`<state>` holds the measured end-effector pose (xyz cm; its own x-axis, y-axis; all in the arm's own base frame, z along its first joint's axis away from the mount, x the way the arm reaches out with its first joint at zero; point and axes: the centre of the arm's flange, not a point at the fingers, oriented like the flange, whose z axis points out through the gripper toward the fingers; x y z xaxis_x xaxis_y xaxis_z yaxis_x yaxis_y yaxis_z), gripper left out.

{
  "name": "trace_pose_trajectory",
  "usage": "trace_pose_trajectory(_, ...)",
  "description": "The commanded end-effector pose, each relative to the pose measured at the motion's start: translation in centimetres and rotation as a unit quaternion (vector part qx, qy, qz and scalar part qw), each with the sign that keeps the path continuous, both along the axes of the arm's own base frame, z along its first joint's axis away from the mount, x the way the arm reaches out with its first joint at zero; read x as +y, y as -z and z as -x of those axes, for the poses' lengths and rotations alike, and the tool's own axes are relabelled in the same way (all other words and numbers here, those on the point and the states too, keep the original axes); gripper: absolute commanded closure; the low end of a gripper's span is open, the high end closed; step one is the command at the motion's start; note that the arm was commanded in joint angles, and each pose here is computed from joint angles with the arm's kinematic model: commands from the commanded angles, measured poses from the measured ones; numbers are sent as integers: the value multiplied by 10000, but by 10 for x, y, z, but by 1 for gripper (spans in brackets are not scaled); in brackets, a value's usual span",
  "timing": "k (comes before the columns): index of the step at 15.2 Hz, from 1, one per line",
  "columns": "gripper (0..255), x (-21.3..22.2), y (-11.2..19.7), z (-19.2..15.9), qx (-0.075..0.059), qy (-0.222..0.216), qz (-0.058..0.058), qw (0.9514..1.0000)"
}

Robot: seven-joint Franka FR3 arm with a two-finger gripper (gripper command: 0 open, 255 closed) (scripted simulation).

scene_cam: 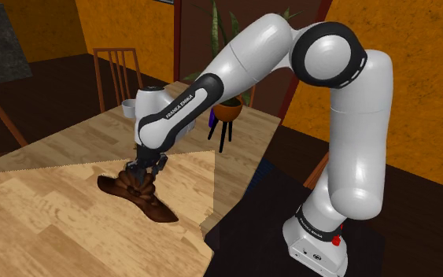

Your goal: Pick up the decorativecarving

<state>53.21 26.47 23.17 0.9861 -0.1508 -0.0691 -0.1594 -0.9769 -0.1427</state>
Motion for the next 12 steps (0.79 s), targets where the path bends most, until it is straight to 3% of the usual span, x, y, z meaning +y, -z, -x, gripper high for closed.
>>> trace_pose_trajectory(1, 255, 1, -10, 0, -5, -1, -2, 10000)
trace_pose_trajectory(12, 255, 1, -68, 0, -5, -1, -2, 10000)
